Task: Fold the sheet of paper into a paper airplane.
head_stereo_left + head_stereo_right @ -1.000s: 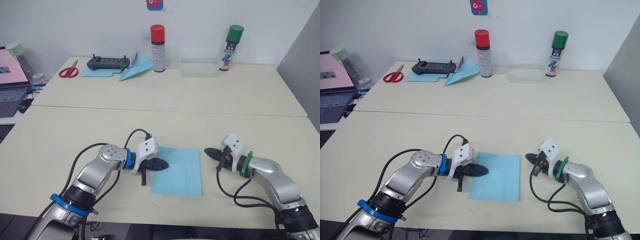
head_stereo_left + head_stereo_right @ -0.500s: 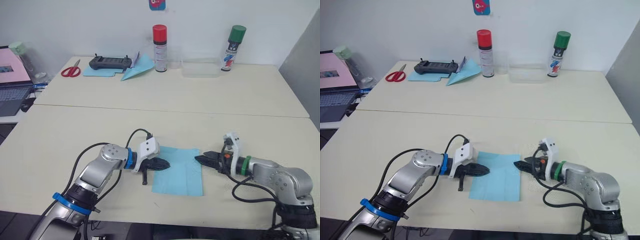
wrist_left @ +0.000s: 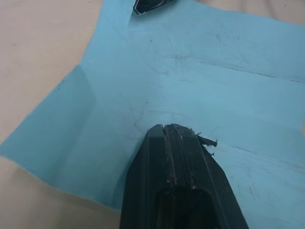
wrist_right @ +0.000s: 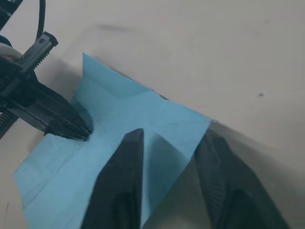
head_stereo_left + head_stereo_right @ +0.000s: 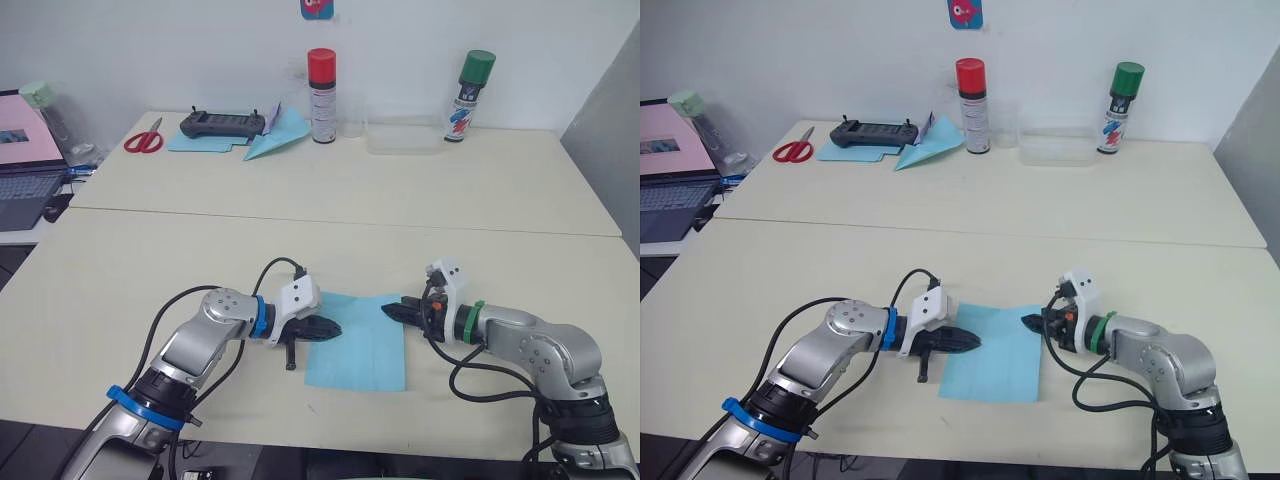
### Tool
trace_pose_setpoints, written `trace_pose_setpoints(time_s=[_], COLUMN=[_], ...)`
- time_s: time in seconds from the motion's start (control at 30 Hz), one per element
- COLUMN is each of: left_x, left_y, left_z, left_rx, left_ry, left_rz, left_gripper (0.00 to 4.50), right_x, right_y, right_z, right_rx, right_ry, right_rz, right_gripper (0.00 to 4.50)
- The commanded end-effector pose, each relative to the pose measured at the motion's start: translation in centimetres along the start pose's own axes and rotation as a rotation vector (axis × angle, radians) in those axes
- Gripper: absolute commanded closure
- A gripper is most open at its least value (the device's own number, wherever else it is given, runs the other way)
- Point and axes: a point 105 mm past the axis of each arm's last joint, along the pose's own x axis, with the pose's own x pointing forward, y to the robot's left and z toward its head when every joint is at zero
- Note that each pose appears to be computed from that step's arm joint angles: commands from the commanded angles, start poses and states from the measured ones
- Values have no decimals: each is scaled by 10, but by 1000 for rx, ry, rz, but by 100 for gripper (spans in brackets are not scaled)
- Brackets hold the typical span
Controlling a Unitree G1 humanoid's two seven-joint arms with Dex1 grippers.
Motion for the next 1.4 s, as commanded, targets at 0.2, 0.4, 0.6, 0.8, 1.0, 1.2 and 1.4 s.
trace_pose_setpoints(time_s=[0.2,0.4,0.6,0.8,1.0,1.2,1.4], left_x=[7,8,9,12,18,24,34], left_y=[-3,-2,-3,0,4,13,30], left_z=[-23,-22,-22,-20,7,48,56], left_rx=[-40,-35,-25,-19,-26,-10,-24], left_ry=[88,89,94,92,-1,-116,-153], left_rz=[-13,-23,-41,-49,-49,-32,21], left_gripper=[450,450,450,450,450,450,450], right_x=[1,1,10,19,24,23,23], right_y=[13,24,25,23,17,12,12], right_z=[8,0,-8,-11,-24,-28,-29], right_rx=[-248,-401,-472,-471,-489,-504,-500], right_ry=[-27,7,35,42,110,139,140], right_rz=[9,69,96,94,81,63,61], right_gripper=[447,447,447,447,447,447,447])
